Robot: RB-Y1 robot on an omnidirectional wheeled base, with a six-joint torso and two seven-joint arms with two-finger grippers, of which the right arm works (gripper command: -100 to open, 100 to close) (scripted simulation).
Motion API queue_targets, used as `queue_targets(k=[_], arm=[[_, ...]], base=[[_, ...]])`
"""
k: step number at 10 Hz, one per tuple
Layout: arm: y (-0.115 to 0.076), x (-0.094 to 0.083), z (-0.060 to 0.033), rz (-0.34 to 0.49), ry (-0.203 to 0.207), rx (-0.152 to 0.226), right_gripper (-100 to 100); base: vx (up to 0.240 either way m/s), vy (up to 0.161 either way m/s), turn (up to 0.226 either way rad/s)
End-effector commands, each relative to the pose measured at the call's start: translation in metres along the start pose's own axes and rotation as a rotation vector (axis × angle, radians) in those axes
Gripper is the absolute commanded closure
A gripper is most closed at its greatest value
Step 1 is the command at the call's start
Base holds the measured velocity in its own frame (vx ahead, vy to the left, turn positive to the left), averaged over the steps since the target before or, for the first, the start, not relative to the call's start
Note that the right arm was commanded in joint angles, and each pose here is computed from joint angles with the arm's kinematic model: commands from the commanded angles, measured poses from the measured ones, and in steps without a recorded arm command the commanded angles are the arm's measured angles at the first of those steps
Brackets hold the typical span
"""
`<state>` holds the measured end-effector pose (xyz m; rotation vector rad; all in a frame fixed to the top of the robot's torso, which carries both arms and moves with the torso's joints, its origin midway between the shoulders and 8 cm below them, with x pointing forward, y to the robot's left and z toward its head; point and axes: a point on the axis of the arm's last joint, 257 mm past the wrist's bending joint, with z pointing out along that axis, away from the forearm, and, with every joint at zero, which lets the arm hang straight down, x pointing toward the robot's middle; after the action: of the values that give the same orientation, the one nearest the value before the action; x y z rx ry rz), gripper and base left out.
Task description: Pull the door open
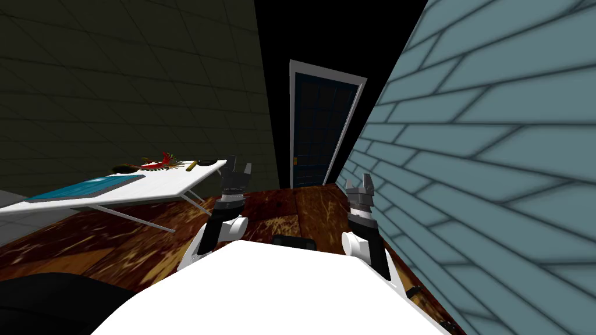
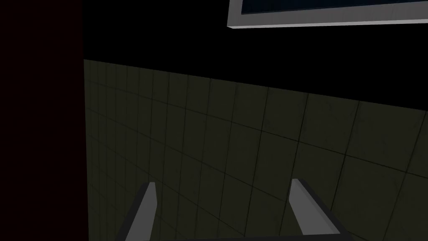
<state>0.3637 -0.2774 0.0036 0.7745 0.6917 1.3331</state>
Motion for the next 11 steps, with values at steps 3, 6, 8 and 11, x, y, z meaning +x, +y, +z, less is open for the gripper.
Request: queue_targets(k=[3,6,8,11], arm=[[-0.023,0.001,-0.0031,0.096,0.003,0.026,-100],[-0.043,0.002,-0.0064,0.181,0.000,0.049,-100],[-0.055,0.002,-0.0086,0.230,-0.003,0.062,-100],[-0.075,0.002,-0.0126,0.311,-0.013,0.085,-100]], base=[[0.083,-0.012,0.119],[0.126,0.040,0.112],[0.073,-0.004,0.088],[0.083,-0.010,0.119]])
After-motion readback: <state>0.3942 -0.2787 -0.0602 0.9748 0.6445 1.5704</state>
